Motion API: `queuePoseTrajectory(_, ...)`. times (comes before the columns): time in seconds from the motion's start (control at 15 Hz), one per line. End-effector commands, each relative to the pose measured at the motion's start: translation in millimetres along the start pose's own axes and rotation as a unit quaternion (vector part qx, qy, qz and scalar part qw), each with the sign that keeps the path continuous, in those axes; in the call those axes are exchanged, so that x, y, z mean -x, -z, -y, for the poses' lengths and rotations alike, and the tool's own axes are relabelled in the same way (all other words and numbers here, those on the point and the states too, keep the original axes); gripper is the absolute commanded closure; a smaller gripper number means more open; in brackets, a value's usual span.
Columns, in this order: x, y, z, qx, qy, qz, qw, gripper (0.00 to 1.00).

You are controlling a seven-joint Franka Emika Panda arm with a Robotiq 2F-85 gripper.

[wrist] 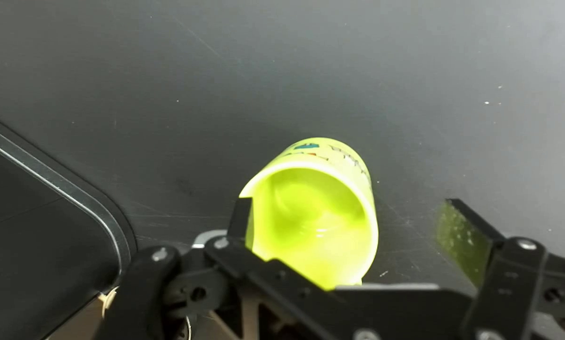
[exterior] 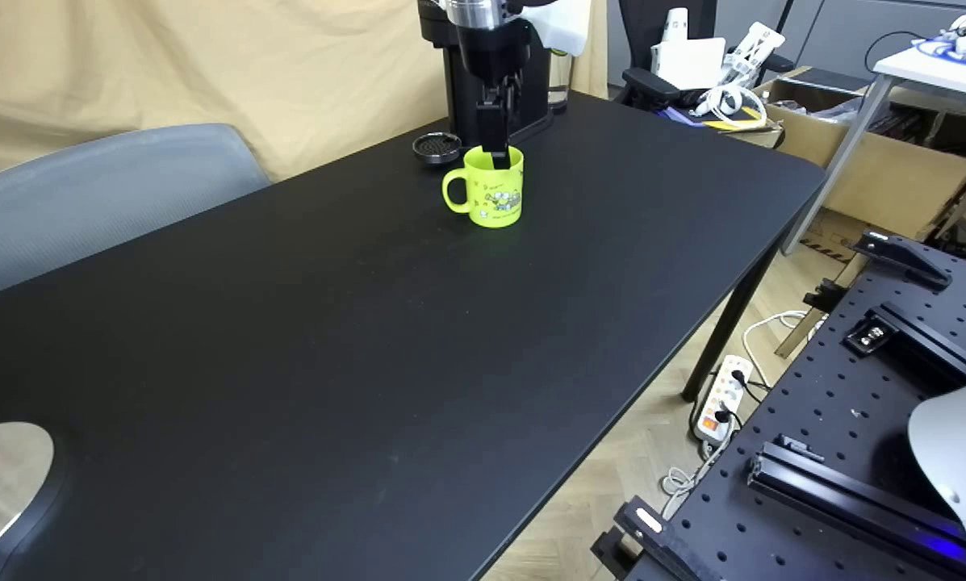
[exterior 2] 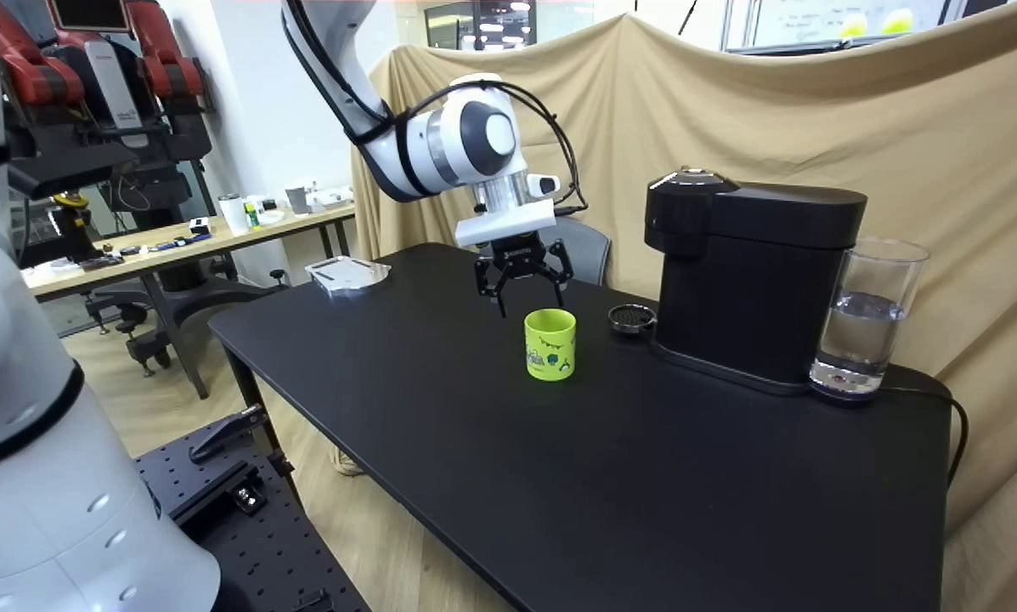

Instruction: Move the mug to the left, then the right, then back to the left

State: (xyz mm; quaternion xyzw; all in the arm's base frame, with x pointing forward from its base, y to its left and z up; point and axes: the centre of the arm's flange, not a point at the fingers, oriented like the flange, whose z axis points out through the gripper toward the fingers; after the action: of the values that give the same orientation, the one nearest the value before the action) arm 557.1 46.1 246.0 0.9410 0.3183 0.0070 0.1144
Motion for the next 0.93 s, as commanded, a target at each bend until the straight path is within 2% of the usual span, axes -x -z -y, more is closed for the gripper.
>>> queuePoseTrajectory(0.0, 0, 0, 0, 0.0, 0.0, 0.0, 1.0, 0.0)
queuePoseTrajectory(0.4, -18, -18, 5, -0.029, 0.042, -0.04, 0.9979, 0.0)
queuePoseTrajectory(0.73, -20, -36, 6, -0.062, 0.029, -0.044, 0.9967, 0.0)
queuePoseTrajectory(0.8, -20, -40, 5, -0.064, 0.031, -0.046, 0.9964, 0.17)
queuePoseTrajectory(0.87, -20, -42, 4, -0.068, 0.029, -0.046, 0.9962, 0.25)
